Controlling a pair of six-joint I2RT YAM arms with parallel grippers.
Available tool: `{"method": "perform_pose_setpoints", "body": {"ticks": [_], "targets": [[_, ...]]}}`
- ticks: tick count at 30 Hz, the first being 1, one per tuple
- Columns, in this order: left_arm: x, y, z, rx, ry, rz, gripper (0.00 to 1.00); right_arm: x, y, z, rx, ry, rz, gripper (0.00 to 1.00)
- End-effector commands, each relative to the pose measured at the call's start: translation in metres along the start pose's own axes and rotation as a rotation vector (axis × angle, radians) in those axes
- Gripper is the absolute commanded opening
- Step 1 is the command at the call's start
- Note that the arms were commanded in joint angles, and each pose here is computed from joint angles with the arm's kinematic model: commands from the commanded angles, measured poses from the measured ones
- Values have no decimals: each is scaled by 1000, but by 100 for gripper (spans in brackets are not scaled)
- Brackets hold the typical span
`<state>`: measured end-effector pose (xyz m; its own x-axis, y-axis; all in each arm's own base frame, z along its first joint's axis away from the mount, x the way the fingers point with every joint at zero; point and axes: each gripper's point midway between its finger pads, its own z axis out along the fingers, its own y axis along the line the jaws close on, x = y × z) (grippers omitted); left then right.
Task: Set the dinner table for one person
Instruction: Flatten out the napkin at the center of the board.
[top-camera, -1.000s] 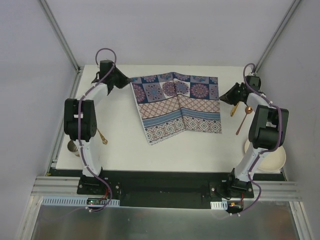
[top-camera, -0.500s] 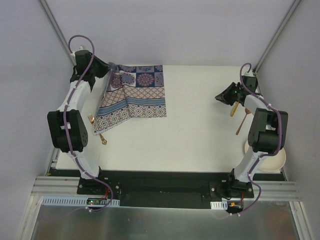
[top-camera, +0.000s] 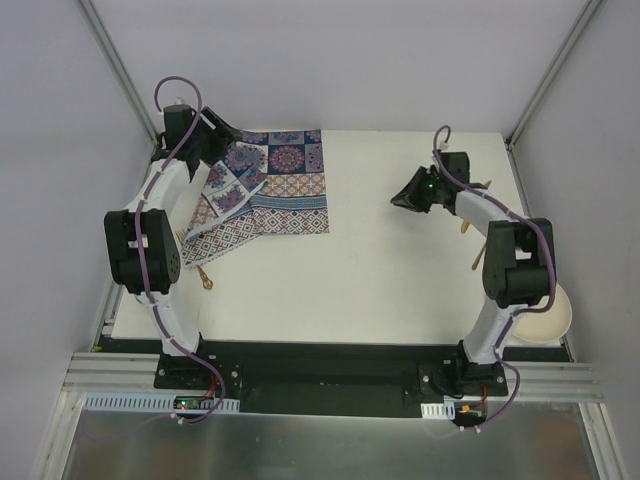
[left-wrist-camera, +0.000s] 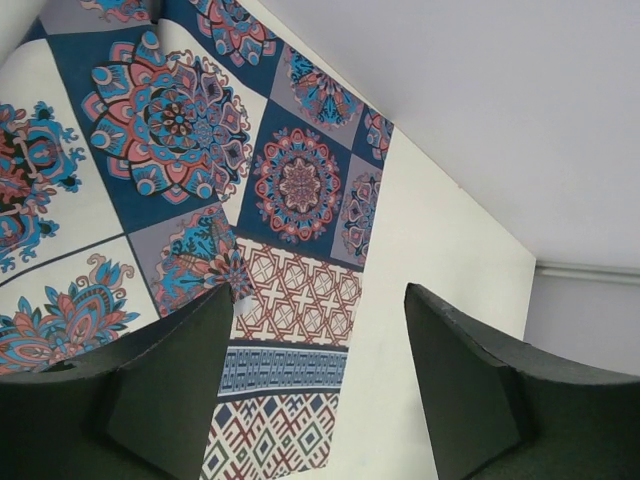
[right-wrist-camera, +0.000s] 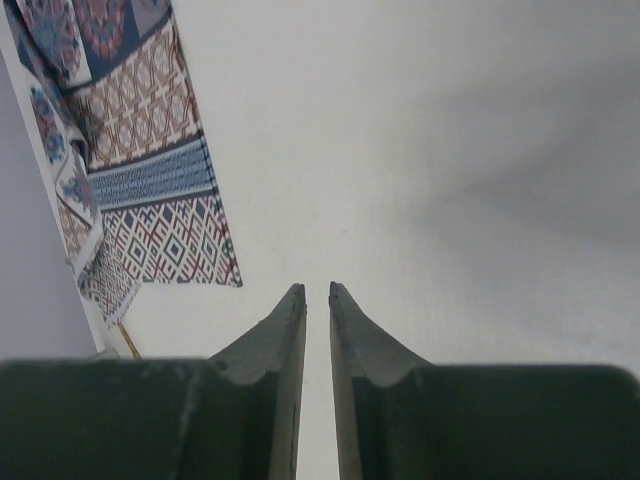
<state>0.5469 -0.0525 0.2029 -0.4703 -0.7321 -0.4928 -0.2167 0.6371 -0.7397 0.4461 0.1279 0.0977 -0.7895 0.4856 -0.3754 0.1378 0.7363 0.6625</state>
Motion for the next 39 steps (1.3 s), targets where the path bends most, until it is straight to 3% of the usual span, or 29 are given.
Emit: {"method": "perform_pose_setpoints", "body": {"ticks": [1, 8, 16, 30, 39], "targets": [[-23, -53, -28, 113, -80, 103, 71, 29, 48, 23, -63, 56, -109, 19], [-18, -73, -40, 153, -82, 136, 76, 84, 90, 51, -109, 168, -185, 21], [36, -69, -33, 140, 21, 141, 75, 152, 121, 74, -149, 277, -241, 25], [127, -30, -35, 52, 175, 178, 72, 146, 91, 93, -101, 283, -223, 35], [125, -12, 4, -2, 177, 216, 72, 148, 85, 107, -88, 293, -208, 36]]}}
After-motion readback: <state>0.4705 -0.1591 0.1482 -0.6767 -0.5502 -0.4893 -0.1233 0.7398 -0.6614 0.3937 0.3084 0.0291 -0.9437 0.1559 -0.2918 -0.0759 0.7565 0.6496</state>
